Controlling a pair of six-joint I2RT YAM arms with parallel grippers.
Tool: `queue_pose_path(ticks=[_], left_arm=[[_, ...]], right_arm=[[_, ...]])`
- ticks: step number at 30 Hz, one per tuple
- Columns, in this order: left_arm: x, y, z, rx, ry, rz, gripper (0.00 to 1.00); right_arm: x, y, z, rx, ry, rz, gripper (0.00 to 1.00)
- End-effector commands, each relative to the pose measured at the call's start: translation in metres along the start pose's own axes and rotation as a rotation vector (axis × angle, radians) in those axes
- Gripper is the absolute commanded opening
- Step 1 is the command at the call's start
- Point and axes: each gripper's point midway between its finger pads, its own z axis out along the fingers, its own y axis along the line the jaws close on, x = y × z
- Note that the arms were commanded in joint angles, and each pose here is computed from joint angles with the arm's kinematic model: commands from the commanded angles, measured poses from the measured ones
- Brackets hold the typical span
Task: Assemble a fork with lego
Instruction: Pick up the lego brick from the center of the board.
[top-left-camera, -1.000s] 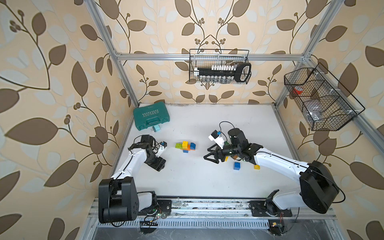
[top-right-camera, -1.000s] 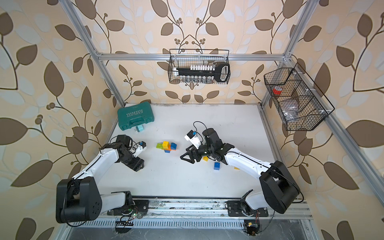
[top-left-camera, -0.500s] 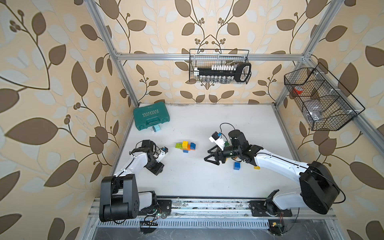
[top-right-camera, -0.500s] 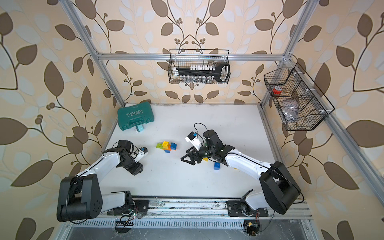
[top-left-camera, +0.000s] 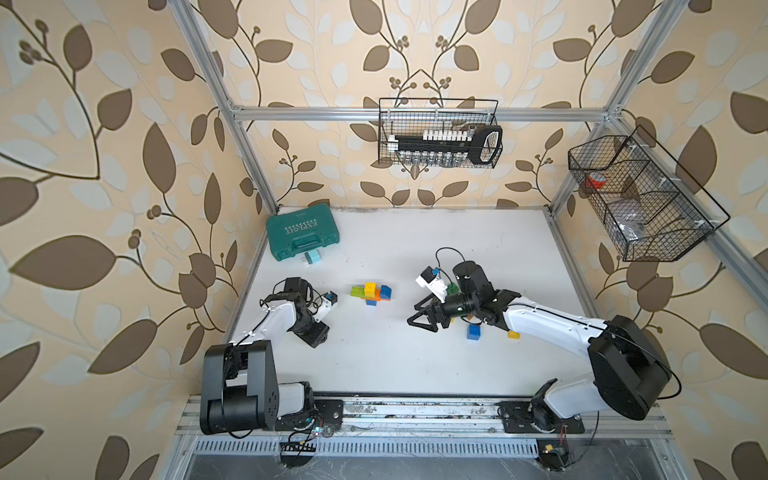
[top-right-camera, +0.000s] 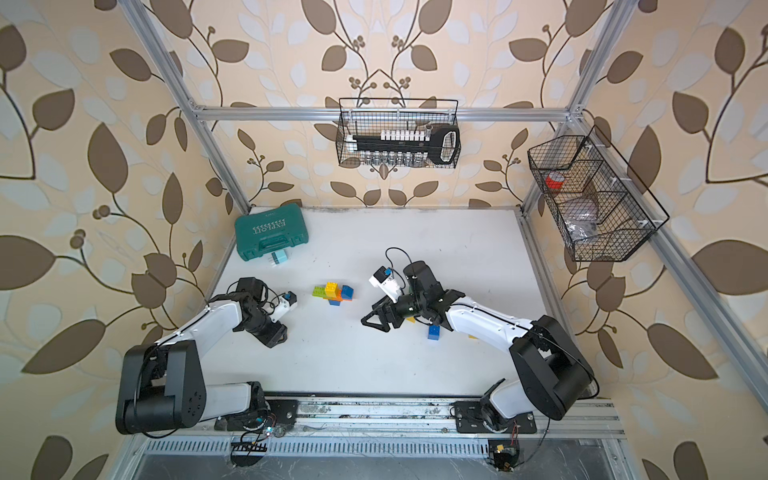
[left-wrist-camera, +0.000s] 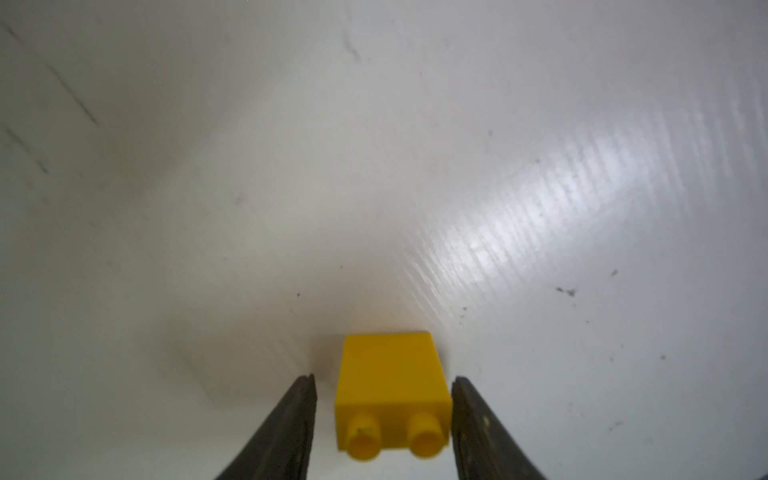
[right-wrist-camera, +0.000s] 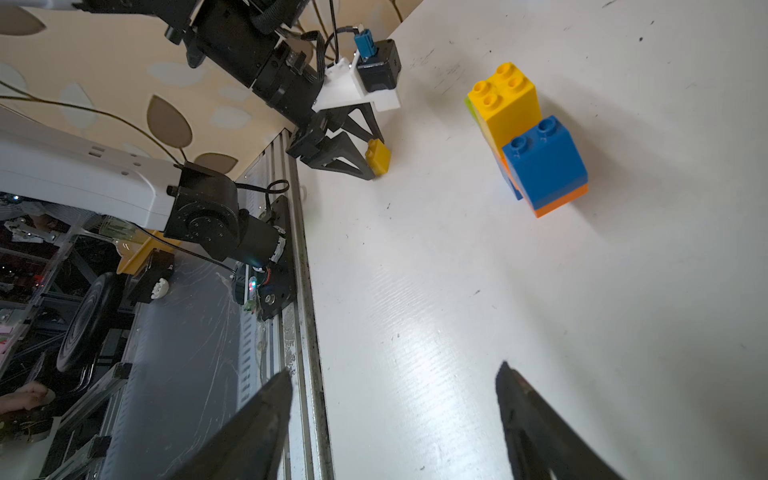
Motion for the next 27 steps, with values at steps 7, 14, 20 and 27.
queue_pose_path(ticks=[7,14,20,27], left_arm=[[-0.001,-0.009,-0.004,0.058,-0.019,0.013,0.39],[0.008,-0.013,-0.001,0.049,-0.005,0.006,0.38],[0.011,-0.011,-0.001,0.031,0.005,0.007,0.47],[0.009,-0.008,-0.001,0.025,0.001,0.012,0.34]], right_arm=[[-0.001,-0.001,0.004,-0.016,0.015,0.017,0.79],[0.0,-0.004,0.003,0.004,0.018,0.016,0.79],[0.0,-0.003,0.003,-0.004,0.016,0.02,0.79],[0.001,-0.004,0.006,-0.01,0.023,0.03,0.79]])
